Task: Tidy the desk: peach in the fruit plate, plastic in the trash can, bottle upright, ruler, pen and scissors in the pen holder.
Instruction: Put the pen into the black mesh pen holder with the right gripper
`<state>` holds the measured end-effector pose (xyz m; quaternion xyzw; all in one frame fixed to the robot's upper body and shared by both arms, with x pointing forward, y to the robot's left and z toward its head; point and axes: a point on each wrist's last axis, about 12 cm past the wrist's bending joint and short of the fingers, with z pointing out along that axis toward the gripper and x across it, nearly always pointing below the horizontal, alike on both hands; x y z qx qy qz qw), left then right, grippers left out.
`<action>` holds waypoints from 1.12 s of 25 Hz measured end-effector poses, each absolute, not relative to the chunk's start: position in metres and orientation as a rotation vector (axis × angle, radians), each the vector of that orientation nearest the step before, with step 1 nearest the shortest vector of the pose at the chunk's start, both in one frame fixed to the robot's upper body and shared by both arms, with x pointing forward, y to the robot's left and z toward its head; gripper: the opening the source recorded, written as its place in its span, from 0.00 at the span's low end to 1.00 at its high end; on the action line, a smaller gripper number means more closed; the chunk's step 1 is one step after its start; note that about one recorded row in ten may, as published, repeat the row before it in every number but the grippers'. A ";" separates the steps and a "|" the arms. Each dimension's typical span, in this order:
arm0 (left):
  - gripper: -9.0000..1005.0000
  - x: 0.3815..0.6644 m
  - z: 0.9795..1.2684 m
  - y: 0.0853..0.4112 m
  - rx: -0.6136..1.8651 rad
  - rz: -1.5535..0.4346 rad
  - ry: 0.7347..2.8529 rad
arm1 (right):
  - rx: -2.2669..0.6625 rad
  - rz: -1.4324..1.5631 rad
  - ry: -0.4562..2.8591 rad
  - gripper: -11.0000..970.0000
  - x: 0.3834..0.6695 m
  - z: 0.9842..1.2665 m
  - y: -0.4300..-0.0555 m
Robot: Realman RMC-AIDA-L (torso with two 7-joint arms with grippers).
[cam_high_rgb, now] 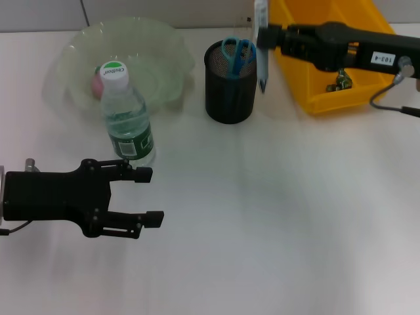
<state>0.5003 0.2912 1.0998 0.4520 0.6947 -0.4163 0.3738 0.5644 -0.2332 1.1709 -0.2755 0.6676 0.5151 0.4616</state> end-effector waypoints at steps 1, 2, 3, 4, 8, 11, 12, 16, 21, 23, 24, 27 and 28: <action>0.84 0.501 1.100 0.291 1.157 -1.068 1.779 | -0.672 1.257 1.611 0.13 0.566 1.166 -0.233; 0.84 0.501 1.100 0.290 1.155 -1.068 1.777 | -0.670 1.243 1.575 0.13 0.568 1.162 -0.233; 0.84 0.501 1.100 0.290 1.153 -1.069 1.773 | -0.672 1.209 1.509 0.13 0.572 1.154 -0.230; 0.84 0.501 1.100 0.290 1.153 -1.069 1.773 | -0.672 1.209 1.509 0.13 0.572 1.154 -0.230; 0.84 0.501 1.099 0.289 1.123 -1.087 1.757 | -0.685 1.084 1.409 0.13 0.581 1.137 -0.220; 0.84 0.501 1.099 0.289 1.120 -1.087 1.757 | -0.672 0.985 1.373 0.13 0.587 1.123 -0.211; 0.84 0.501 1.099 0.289 1.119 -1.085 1.756 | -0.664 0.953 1.368 0.13 0.589 1.118 -0.207; 0.84 0.502 1.099 0.289 1.113 -1.082 1.750 | -0.585 0.841 1.403 0.13 0.600 1.103 -0.197; 0.84 0.503 1.100 0.288 1.112 -1.077 1.739 | -0.545 0.745 1.512 0.13 0.619 1.095 -0.186; 0.84 0.503 1.098 0.288 1.112 -1.076 1.732 | -0.552 0.711 1.583 0.13 0.625 1.089 -0.180; 0.84 0.503 1.098 0.288 1.112 -1.076 1.732 | -0.552 0.711 1.583 0.13 0.625 1.089 -0.180; 0.84 0.503 1.097 0.287 1.107 -1.073 1.719 | -0.582 0.697 1.617 0.13 0.624 1.084 -0.176; 0.84 0.503 1.097 0.287 1.107 -1.073 1.719 | -0.598 0.695 1.630 0.13 0.623 1.082 -0.176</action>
